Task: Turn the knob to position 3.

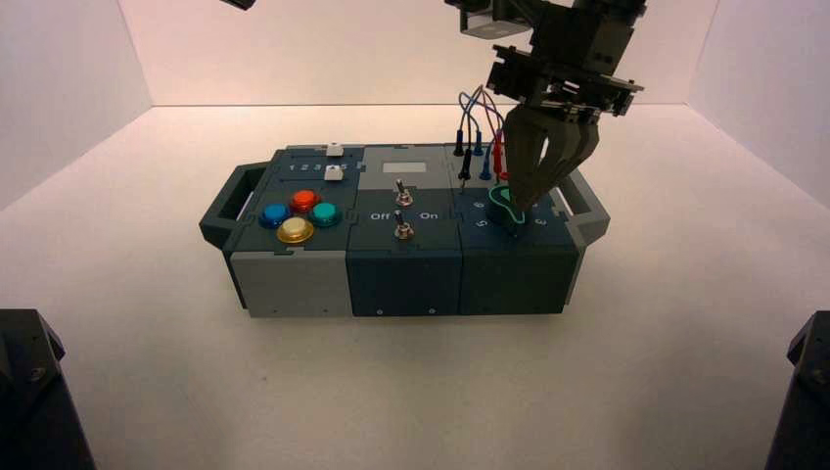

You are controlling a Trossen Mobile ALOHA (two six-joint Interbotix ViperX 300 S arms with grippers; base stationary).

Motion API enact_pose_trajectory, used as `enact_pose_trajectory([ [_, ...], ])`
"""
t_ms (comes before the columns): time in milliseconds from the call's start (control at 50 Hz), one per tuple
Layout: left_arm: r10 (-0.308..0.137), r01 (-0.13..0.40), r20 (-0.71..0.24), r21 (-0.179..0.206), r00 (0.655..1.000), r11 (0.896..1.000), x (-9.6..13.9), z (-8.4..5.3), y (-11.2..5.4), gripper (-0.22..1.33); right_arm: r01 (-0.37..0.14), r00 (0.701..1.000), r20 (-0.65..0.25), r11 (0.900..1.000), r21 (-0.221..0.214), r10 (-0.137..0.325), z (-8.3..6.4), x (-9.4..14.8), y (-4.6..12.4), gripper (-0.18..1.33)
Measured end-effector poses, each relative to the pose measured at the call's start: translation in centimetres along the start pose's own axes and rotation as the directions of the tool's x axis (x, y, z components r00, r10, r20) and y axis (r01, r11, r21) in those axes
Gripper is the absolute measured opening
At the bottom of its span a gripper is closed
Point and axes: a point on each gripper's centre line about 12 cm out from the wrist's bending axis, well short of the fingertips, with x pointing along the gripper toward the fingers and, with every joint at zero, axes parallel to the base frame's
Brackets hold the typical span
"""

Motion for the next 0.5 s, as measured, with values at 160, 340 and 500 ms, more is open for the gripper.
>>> enact_pose_trajectory([
  [160,-0.001,0.001,0.0,-0.001,1.0,1.0,0.0,0.0,0.0,-0.17,0.0,1.0,-0.008,0.9999,-0.017,0.0,0.4,0.4,0.4,-0.14],
  [340,0.0,0.0,0.0,0.0,1.0,1.0,0.0,0.0,0.0,-0.17,0.0,1.0,-0.023,0.9995,-0.032,-0.001,0.9,1.2,0.8,-0.14],
  [500,0.0,0.0,0.0,0.0,1.0,1.0,0.0,0.0,0.0,-0.17,0.007,0.999,-0.032,0.9994,-0.034,-0.008,1.0,1.6,0.6,-0.14],
])
